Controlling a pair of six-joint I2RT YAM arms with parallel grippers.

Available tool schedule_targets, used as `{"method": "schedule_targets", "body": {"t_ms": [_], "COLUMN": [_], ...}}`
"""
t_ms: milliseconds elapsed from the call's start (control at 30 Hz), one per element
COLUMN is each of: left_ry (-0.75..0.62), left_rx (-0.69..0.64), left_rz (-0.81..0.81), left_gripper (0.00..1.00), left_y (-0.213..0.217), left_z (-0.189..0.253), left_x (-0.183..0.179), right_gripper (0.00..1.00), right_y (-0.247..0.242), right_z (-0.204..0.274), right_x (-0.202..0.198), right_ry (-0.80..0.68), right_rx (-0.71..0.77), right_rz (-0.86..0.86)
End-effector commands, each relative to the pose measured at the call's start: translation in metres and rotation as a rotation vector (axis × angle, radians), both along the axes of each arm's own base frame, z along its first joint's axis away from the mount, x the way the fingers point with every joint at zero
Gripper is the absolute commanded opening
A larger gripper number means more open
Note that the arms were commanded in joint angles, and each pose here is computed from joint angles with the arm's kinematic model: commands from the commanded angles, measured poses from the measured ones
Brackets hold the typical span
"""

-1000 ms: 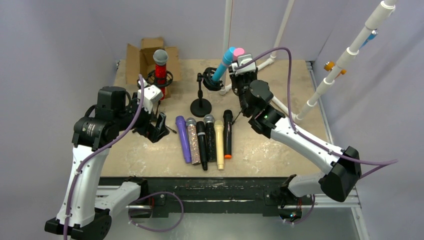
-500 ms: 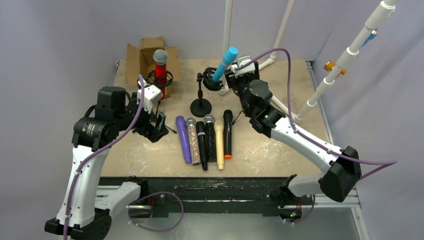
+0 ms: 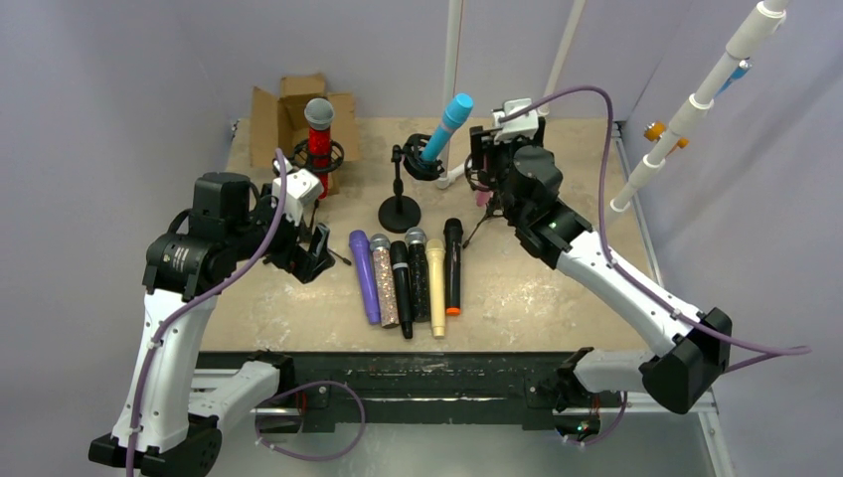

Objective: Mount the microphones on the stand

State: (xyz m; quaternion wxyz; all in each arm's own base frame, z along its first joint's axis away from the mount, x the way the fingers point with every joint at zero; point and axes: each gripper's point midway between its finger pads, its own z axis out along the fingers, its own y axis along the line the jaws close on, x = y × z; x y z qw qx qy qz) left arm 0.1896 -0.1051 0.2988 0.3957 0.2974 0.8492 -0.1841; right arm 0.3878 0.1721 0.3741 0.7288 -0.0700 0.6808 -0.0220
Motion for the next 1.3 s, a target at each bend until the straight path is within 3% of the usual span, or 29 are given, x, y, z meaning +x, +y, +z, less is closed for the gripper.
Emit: {"method": "schedule_targets", "body": {"t_ms": [0, 300, 600, 700, 767, 800, 1000, 1267], "left_ry": [-0.025, -0.015, -0.017, -0.012, -0.004, -0.001, 0.014, 0.004], "left_rx": [0.011, 0.014, 0.025, 0.035, 0.043, 0.041, 0.008, 0.036], "left_rz": [0.000, 0.001, 0.004, 0.021, 0.042, 0.054, 0.133, 0.178], "left_gripper": [1.00, 1.00, 1.00, 1.00, 1.00, 1.00, 1.00, 1.00], "left_y": [0.002, 0.002, 0.004, 0.007, 0.011, 0.014, 0.035, 0.052], "left_z": [-0.001, -0.005, -0.010, -0.014, -0.019, -0.020, -0.029, -0.040], "left_x": [0.002, 0.003, 0.001, 0.003, 0.005, 0.006, 0.017, 0.019], "right_gripper": [0.74, 0.78, 0.76, 0.83, 0.97, 0.99, 0.99, 0.99], "right_y": [-0.032, -0.023, -0.035, -0.039, -0.044, -0.049, -0.083, -0.085], "right_z": [0.043, 0.060, 0.017, 0.010, 0.004, 0.002, 0.003, 0.018], "right_x": [-0.011, -0.010, 0.003, -0.002, -0.008, -0.011, -0.024, -0.027], "right_ry": [-0.006, 0.124, 0.252, 0.267, 0.286, 0.293, 0.283, 0.271], "right_rx": [0.166, 0.260, 0.258, 0.281, 0.306, 0.325, 0.442, 0.423], "right_rz": [-0.109, -0.106, -0.289, -0.299, -0.303, -0.303, -0.284, -0.211]}}
